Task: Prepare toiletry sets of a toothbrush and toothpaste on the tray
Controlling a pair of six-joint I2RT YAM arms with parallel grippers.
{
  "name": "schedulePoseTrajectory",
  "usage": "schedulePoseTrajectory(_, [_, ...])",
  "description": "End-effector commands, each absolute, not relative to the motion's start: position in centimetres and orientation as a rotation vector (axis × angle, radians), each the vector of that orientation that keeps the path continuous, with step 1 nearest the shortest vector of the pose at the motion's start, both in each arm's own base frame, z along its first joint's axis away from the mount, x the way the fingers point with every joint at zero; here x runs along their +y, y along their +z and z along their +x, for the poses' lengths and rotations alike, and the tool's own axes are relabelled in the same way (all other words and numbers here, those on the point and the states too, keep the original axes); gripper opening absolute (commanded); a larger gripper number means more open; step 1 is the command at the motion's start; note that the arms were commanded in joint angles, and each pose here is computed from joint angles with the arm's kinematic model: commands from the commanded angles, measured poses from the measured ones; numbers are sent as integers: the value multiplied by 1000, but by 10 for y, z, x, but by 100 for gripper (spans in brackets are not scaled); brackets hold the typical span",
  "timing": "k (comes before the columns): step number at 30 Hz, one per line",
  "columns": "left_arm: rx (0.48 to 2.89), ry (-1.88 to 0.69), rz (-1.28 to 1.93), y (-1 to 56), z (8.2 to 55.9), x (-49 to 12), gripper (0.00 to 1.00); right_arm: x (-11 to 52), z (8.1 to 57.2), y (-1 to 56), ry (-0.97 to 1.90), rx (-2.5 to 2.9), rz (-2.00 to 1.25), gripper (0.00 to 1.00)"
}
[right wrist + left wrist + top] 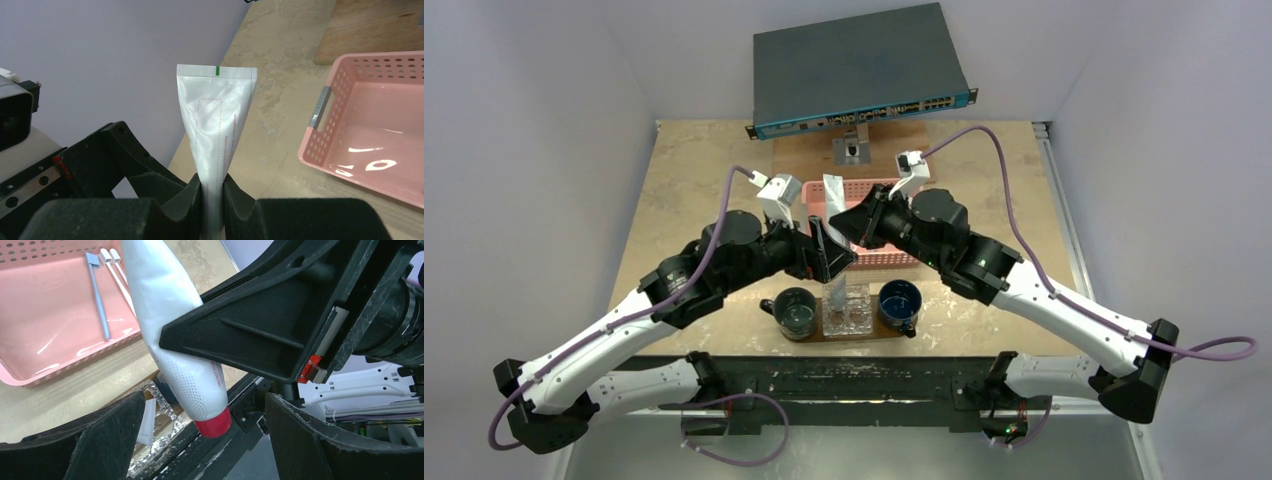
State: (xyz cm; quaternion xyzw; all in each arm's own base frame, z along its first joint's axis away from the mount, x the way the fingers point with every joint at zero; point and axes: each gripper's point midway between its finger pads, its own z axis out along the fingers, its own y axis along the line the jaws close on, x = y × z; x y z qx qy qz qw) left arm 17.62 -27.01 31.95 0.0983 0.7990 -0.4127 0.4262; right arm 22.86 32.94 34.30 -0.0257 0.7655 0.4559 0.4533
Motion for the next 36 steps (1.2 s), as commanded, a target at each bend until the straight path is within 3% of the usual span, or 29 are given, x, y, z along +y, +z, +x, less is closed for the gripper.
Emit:
schedulePoseTrajectory(1, [1948,-1087,218,335,178,-274,86,332,230,388,1207,1763,-2,17])
schedulePoseTrajectory(9, [1968,-1090,227,331,181,-278,63,329,232,389,1167,1758,25,16])
schedulePoseTrajectory(26, [1980,-1120,237,325,184,-289,47,330,233,390,1160,1748,24,16])
schedulePoseTrajectory(30, [1982,-1143,255,325,183,-294,31,328,234,388,1151,1751,30,16])
schedulePoseTrajectory(35, [1995,-1140,254,322,183,-292,0,326,233,387,1144,1751,32,20])
schedulePoseTrajectory(36, [1995,-1139,251,322,182,-291,0,326,233,386,1140,1751,29,23])
